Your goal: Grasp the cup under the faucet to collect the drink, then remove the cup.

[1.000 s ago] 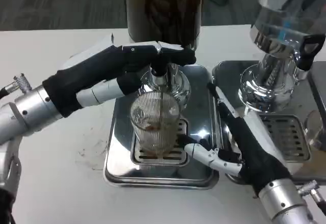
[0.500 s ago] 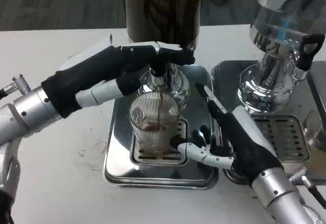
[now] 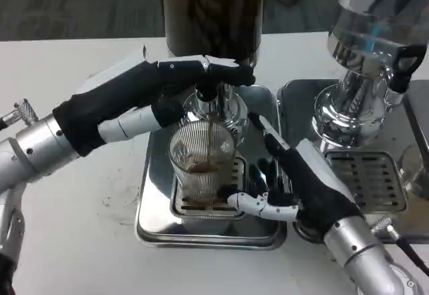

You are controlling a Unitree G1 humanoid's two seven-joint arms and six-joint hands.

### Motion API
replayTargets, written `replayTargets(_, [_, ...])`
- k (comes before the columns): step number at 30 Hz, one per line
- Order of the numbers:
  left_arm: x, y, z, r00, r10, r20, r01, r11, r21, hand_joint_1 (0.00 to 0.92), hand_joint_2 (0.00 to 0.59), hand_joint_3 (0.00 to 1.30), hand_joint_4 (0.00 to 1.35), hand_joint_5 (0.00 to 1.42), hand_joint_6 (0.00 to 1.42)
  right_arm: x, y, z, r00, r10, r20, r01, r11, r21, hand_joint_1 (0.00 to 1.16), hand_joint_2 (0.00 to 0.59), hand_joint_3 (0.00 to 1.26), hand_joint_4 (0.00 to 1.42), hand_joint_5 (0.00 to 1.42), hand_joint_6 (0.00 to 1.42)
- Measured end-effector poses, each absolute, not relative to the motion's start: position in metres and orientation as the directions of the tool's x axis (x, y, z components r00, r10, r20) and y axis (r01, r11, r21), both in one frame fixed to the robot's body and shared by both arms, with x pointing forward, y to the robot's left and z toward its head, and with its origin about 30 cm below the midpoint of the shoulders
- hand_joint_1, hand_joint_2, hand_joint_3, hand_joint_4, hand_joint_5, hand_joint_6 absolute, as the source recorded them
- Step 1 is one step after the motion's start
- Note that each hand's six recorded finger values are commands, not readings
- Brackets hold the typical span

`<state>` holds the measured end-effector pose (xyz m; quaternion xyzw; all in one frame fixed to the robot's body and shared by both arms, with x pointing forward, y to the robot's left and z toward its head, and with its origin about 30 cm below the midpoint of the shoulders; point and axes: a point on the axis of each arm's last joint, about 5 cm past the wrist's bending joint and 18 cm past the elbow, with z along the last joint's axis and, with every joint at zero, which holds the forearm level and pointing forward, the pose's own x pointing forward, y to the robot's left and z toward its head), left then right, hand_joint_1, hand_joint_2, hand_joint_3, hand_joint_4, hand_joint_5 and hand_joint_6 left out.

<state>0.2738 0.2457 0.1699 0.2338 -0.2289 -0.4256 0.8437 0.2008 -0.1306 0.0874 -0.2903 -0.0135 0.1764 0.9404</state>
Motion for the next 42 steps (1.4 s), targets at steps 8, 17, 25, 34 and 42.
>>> replayTargets(8, [0.273, 0.246, 0.17, 0.536, -0.823, 0.187, 0.608, 0.53, 0.591, 0.0, 0.076, 0.33, 0.2, 0.19, 0.12, 0.206, -0.127, 0.09, 0.93, 0.36, -0.071, -0.331, 0.742, -0.582, 0.76, 0.191, 0.0, 0.0, 0.0, 0.05])
replayTargets(17, [0.273, 0.247, 0.17, 0.538, -0.822, 0.187, 0.607, 0.531, 0.592, 0.0, 0.076, 0.33, 0.2, 0.19, 0.12, 0.21, -0.123, 0.088, 0.926, 0.367, -0.082, -0.343, 0.734, -0.586, 0.73, 0.183, 0.0, 0.0, 0.0, 0.05])
replayTargets(25, [0.271, 0.247, 0.169, 0.54, -0.82, 0.188, 0.604, 0.533, 0.592, 0.0, 0.077, 0.33, 0.2, 0.19, 0.12, 0.213, -0.119, 0.087, 0.924, 0.372, -0.088, -0.35, 0.732, -0.584, 0.71, 0.187, 0.0, 0.0, 0.0, 0.05])
replayTargets(34, [0.269, 0.25, 0.171, 0.547, -0.817, 0.182, 0.596, 0.533, 0.601, 0.0, 0.077, 0.33, 0.2, 0.19, 0.12, 0.217, -0.117, 0.089, 0.923, 0.377, -0.082, -0.351, 0.731, -0.586, 0.7, 0.188, 0.0, 0.0, 0.0, 0.06])
replayTargets(42, [0.268, 0.25, 0.171, 0.546, -0.817, 0.182, 0.59, 0.53, 0.609, 0.0, 0.077, 0.33, 0.2, 0.19, 0.12, 0.219, -0.113, 0.087, 0.92, 0.38, -0.091, -0.36, 0.733, -0.577, 0.69, 0.191, 0.0, 0.0, 0.0, 0.06])
